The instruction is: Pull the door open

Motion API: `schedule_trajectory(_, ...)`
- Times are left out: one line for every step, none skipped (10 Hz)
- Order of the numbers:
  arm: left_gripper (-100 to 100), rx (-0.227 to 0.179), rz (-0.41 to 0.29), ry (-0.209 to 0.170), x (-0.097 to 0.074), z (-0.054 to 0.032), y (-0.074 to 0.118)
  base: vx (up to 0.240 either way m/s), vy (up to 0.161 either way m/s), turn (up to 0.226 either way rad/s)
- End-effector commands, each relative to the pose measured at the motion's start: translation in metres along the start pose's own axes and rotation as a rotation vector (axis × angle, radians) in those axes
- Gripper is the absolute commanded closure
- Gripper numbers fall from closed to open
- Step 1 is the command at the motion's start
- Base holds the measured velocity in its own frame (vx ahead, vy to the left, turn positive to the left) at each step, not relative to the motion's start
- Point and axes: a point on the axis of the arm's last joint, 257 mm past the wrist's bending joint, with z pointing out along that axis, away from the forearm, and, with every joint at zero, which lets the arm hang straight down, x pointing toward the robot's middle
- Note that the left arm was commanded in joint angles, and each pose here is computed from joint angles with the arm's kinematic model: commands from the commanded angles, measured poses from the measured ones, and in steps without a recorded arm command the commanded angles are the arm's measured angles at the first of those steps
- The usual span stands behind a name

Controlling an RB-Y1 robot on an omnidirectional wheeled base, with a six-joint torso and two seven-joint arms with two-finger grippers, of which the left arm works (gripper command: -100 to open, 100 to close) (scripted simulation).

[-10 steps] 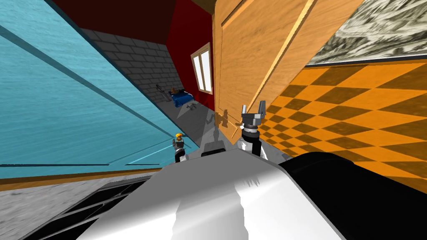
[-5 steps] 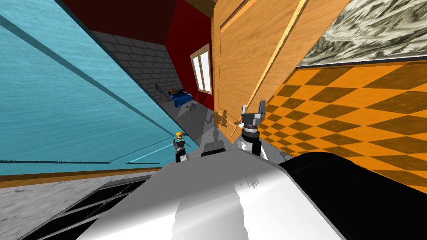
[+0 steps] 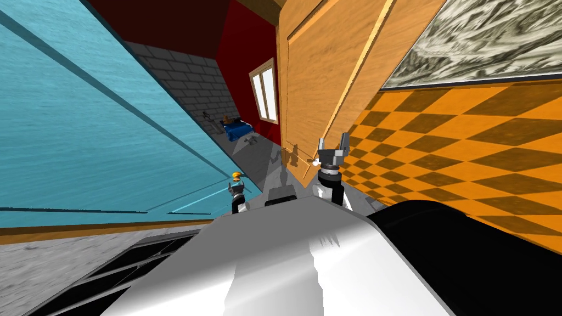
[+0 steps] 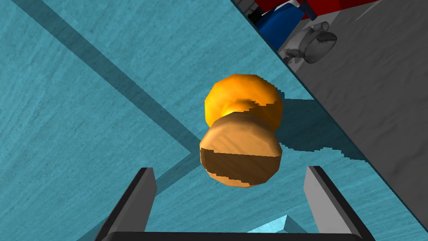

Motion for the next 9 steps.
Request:
schedule_trajectory(-100,-0.002,-0.034,0.000,0.001,0.0002,0.001,-0.047,0.002,-0.016)
schedule_trajectory(-100,-0.005,-0.085,0.001,0.003,0.0006,0.003,-0.056,0.010,-0.027)
schedule_trajectory(-100,-0.009,-0.122,0.001,0.005,0.0010,0.005,-0.073,0.014,-0.052)
schedule_trajectory(-100,-0.009,-0.136,0.001,0.005,0.0010,0.005,-0.057,0.011,-0.013)
schedule_trajectory(-100,-0.012,-0.182,0.001,0.007,0.0014,0.008,-0.063,0.012,-0.022)
schedule_trajectory(-100,-0.012,-0.188,0.001,0.007,0.0014,0.008,-0.048,0.007,-0.014)
schedule_trajectory(-100,-0.016,-0.238,0.001,0.009,0.0017,0.010,-0.051,0.009,-0.025)
schedule_trajectory(-100,-0.019,-0.273,0.001,0.010,0.0020,0.012,-0.082,0.012,-0.045)
schedule_trajectory(-100,-0.019,-0.290,0.001,0.010,0.0020,0.012,-0.062,0.010,-0.013)
